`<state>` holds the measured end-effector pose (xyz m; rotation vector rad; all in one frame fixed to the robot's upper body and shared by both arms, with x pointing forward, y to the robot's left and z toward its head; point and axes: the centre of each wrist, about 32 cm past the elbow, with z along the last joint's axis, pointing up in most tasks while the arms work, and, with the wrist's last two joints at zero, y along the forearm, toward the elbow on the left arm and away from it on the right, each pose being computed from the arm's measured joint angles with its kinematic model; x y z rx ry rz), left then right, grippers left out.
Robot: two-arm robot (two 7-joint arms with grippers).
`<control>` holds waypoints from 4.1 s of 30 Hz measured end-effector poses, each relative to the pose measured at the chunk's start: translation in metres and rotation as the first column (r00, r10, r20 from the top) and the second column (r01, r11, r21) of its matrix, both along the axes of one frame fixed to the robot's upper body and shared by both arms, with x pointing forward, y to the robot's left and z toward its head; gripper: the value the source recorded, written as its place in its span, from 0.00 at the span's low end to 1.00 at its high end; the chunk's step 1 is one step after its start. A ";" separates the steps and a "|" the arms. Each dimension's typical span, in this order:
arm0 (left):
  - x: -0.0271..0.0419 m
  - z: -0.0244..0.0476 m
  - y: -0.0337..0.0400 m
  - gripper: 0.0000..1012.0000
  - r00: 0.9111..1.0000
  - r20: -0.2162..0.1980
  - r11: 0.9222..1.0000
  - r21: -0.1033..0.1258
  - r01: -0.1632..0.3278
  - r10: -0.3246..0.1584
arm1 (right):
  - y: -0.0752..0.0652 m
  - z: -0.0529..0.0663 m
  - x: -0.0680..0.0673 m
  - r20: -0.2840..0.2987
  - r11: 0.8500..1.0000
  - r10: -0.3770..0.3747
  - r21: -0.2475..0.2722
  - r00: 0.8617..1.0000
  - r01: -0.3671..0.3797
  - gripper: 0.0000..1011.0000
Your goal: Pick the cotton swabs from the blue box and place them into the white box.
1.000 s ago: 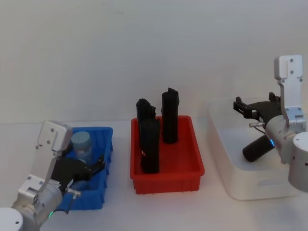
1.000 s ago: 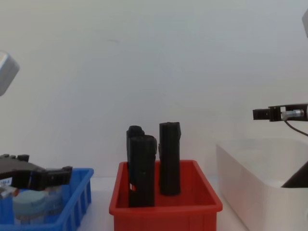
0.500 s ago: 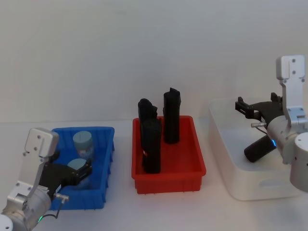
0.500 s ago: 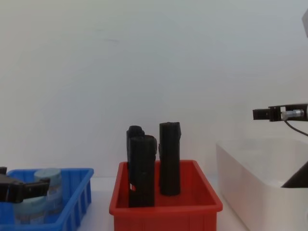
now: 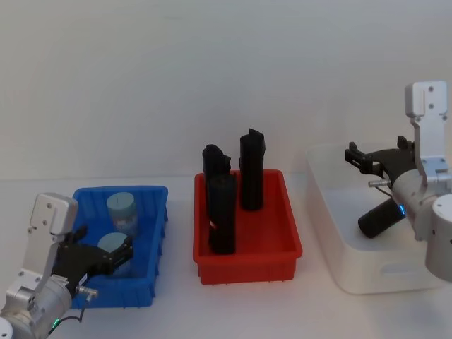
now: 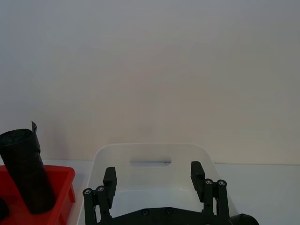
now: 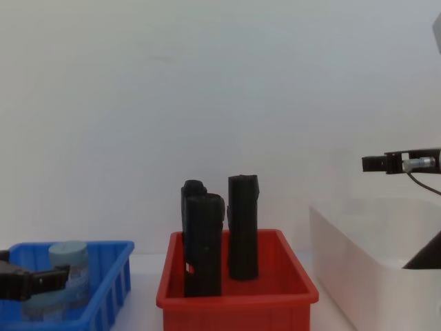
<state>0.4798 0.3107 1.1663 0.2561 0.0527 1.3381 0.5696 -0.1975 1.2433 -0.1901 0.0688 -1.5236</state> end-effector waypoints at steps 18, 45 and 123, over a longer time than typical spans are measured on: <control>0.0126 -0.0088 0.0066 0.99 0.998 -0.007 0.998 -0.040 0.058 -0.058 | 0.000 0.000 0.000 0.000 1.000 0.000 0.000 1.000 0.000 0.99; 0.0205 -0.0107 0.0093 0.99 0.996 -0.080 0.999 0.007 0.048 -0.048 | 0.000 0.000 0.000 0.000 1.000 0.000 0.000 1.000 0.000 0.99; 0.0164 0.0968 -0.0305 0.66 0.925 0.338 0.985 0.070 0.160 -0.175 | 0.002 0.002 -0.003 0.021 0.998 0.068 -0.004 0.997 -0.068 0.99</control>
